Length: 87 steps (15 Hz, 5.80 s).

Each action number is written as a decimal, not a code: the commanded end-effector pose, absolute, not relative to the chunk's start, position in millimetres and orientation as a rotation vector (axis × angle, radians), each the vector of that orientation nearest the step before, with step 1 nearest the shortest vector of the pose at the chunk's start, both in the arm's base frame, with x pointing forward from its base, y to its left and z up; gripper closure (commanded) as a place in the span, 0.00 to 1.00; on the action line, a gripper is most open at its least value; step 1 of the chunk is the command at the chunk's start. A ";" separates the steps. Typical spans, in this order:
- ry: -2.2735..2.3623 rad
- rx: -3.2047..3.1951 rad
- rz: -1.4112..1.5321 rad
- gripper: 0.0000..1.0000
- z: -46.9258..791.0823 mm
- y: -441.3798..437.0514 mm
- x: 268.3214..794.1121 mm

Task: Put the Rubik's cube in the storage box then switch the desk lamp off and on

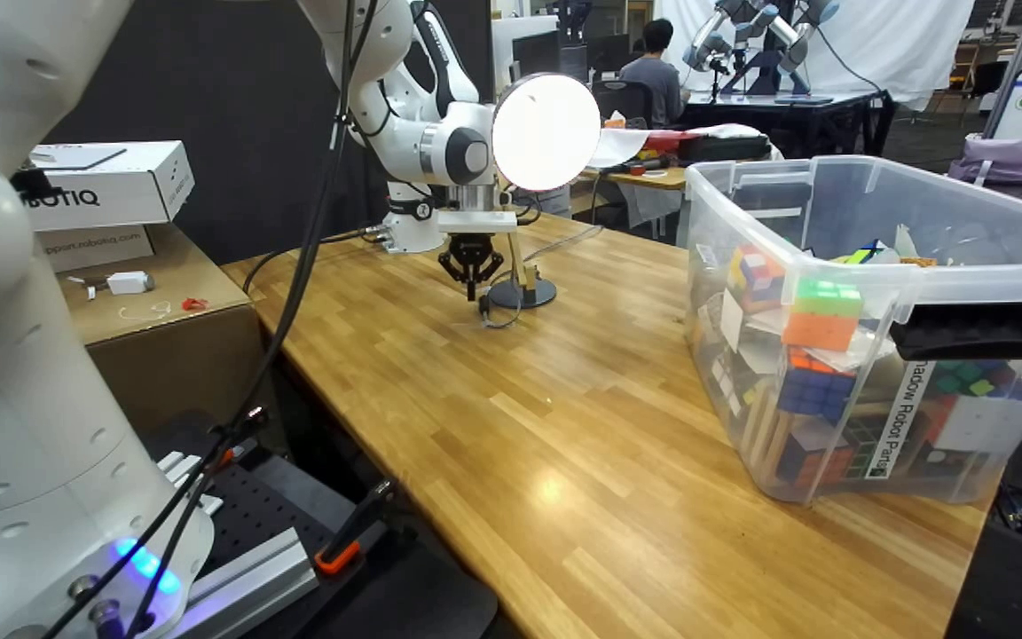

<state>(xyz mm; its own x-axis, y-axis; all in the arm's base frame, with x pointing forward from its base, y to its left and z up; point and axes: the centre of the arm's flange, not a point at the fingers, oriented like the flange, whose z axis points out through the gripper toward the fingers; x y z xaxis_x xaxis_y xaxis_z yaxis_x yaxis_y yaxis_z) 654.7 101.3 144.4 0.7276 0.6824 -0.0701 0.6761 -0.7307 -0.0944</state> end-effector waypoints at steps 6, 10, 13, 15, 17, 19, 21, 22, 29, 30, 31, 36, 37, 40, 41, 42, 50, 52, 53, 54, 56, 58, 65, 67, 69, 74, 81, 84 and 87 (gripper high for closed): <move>-1.233 -2.824 0.106 1.00 157.3 95.3 665.8; -1.211 -2.833 0.114 1.00 155.0 97.6 663.8; -1.211 -2.832 0.116 0.99 154.0 98.5 663.2; -1.211 -2.832 0.116 0.99 154.0 98.6 663.2; -1.211 -2.832 0.116 0.99 154.0 98.6 663.2; -1.211 -2.832 0.116 0.99 154.0 98.6 663.2; -1.211 -2.832 0.116 0.99 154.0 98.6 663.2; -1.211 -2.832 0.116 0.99 154.0 98.6 663.2; -1.221 -2.845 0.126 1.00 149.6 97.0 666.2; -1.229 -2.844 0.130 1.00 147.8 97.6 667.3; -1.239 -2.842 0.135 1.00 145.8 98.9 668.4; -1.282 -2.848 0.138 1.00 141.1 102.4 677.2; -1.289 -2.850 0.134 1.00 142.4 102.4 679.9; -1.308 -2.857 0.122 1.00 145.0 102.1 687.3; -1.312 -2.857 0.122 1.00 144.1 102.2 688.7; -1.315 -2.855 0.122 1.00 143.4 102.9 689.9; -1.331 -2.840 0.118 1.00 135.8 114.4 696.2; -1.331 -2.841 0.117 1.00 135.2 114.9 696.6; -1.332 -2.841 0.119 1.00 135.3 114.9 696.3; -1.334 -2.841 0.120 1.00 136.1 115.0 696.1; -1.339 -2.841 0.125 1.00 137.6 115.1 695.1; -1.343 -2.840 0.131 1.00 138.9 114.9 694.2; -1.335 -2.834 0.158 1.00 137.3 113.4 686.9; -1.333 -2.833 0.166 1.00 136.5 113.3 684.8; -1.333 -2.832 0.171 1.00 136.1 113.4 683.8; -1.333 -2.833 0.174 1.00 136.7 114.0 682.6; -1.317 -2.837 0.177 1.00 136.6 109.9 678.0; -1.315 -2.841 0.178 1.00 137.9 108.0 677.5; -1.304 -2.843 0.178 1.00 138.0 107.1 674.6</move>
